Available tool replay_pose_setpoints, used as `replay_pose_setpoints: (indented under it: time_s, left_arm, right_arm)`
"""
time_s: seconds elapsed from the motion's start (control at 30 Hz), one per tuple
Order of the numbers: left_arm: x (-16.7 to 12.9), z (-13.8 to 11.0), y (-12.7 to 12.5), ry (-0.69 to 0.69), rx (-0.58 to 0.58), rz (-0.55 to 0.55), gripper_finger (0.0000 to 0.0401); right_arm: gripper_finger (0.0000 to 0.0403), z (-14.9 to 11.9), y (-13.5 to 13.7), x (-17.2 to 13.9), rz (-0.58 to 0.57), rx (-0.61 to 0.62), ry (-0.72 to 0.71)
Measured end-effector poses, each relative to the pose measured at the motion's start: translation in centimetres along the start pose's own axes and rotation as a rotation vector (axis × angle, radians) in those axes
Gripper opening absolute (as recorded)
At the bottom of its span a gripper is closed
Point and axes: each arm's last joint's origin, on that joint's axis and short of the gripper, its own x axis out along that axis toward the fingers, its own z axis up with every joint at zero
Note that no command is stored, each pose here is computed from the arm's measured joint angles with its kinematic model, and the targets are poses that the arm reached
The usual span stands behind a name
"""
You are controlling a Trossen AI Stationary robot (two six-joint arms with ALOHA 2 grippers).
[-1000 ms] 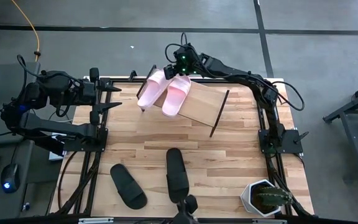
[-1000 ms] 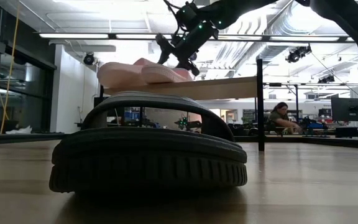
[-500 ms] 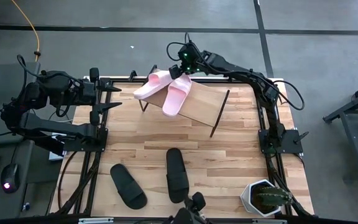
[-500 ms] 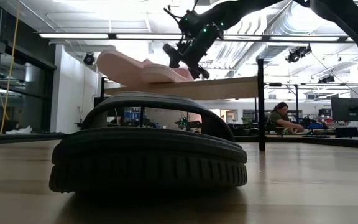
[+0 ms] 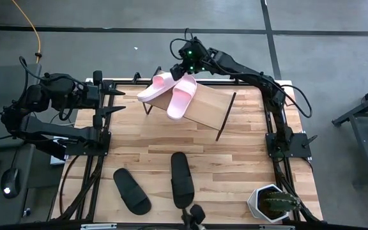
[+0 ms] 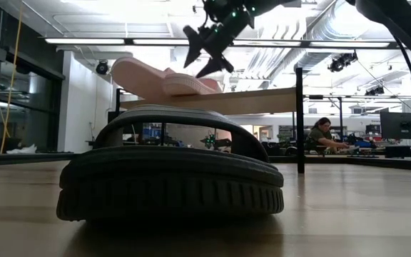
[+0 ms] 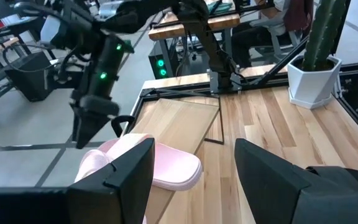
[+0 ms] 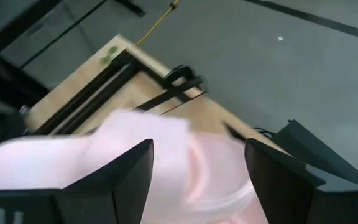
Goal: Pick and place slides into the shelf
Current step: Put the pink slide on the shelf
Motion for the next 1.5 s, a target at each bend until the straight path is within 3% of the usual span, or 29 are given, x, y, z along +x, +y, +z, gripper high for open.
replay_pose_setpoints:
  time_s: [0.2,0.5,1.17,1.5]
  left_arm:
    - [0.0,0.1,0.0,-0.01,0.0,0.002,0.0209]
    - [0.0,0.2,0.0,-0.018,-0.001,0.004,0.0209]
    - [0.0,0.4,0.1,-0.04,-0.002,0.009,0.0209]
    - [0.0,0.5,0.1,-0.049,-0.003,-0.001,0.0209]
  right_arm:
    - [0.0188,-1.3,3.0,-0.8,0.03,-0.073,0.074]
    - [0.0013,-2.5,5.0,-0.9,0.002,-0.18,0.097]
    - [0.0,-2.8,4.8,-0.6,-0.018,-0.17,0.108]
    - [0.0,-3.9,3.9,2.1,-0.041,-0.168,0.162]
